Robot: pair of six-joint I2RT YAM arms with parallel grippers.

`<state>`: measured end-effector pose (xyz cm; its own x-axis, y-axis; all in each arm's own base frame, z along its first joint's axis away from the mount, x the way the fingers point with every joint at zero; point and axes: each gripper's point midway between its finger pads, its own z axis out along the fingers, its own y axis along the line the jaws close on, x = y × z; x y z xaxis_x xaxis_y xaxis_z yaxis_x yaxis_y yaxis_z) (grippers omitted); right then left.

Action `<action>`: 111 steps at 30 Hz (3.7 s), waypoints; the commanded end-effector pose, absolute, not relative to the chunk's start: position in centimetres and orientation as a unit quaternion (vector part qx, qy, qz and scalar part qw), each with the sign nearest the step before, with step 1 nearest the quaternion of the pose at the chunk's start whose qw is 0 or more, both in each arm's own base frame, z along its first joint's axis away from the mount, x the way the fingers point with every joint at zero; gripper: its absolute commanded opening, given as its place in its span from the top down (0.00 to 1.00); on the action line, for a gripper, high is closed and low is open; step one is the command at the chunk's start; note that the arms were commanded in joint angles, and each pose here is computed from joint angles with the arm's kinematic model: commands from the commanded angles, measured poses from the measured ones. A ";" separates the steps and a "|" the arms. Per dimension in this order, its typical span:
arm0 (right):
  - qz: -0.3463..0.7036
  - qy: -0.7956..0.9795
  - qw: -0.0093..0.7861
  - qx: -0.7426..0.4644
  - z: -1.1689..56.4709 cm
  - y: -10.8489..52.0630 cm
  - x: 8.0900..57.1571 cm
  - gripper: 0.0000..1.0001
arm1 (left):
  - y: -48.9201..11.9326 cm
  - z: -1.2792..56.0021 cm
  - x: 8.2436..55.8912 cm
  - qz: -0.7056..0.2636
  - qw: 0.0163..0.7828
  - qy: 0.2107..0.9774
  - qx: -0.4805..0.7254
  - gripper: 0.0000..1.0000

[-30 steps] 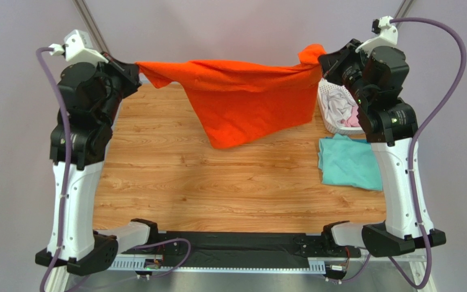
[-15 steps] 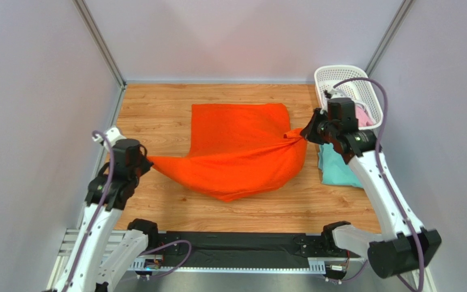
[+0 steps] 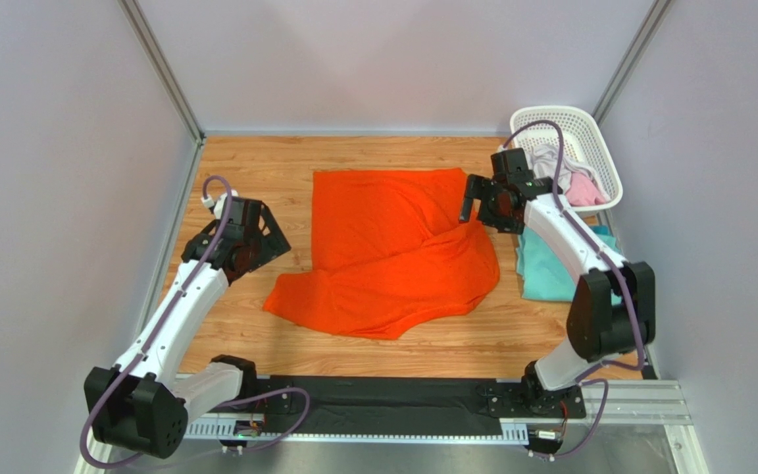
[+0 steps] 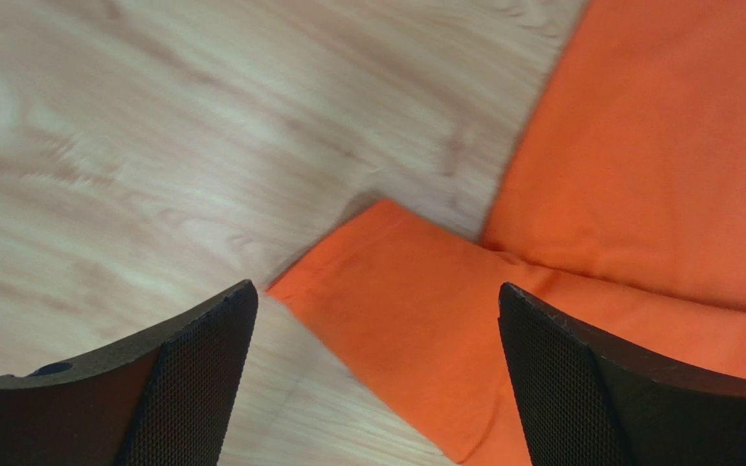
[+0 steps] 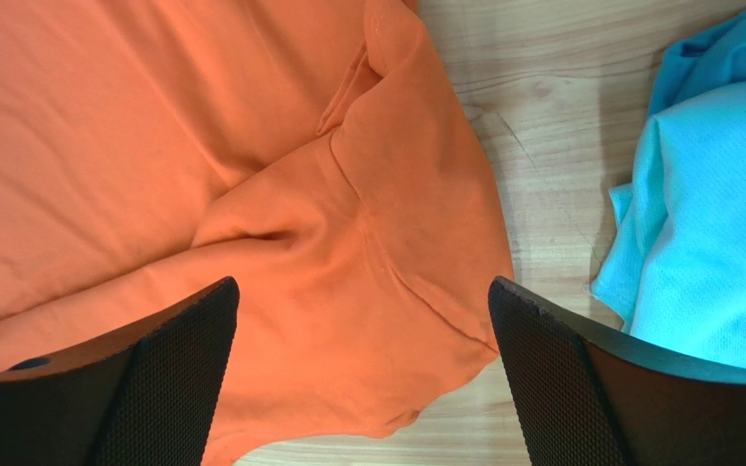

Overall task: Fold and stack the t-shirts
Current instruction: Flatten the tshirt out

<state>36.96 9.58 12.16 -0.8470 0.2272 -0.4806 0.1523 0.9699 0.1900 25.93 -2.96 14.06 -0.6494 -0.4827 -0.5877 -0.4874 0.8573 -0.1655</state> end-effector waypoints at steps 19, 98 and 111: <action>0.158 0.958 0.230 0.061 6.0 16.4 27.4 0.00 | -20.7 9.3 42.8 -0.238 0.246 0.939 -0.033 0.00; 0.134 0.894 0.188 -0.383 7.0 27.3 4.3 0.05 | -4.9 1.2 20.4 -0.021 0.224 0.923 -0.312 1.00; 0.177 0.867 0.118 -0.451 4.2 32.1 0.1 0.26 | -3.8 2.3 19.6 -0.021 0.264 0.906 -0.329 1.00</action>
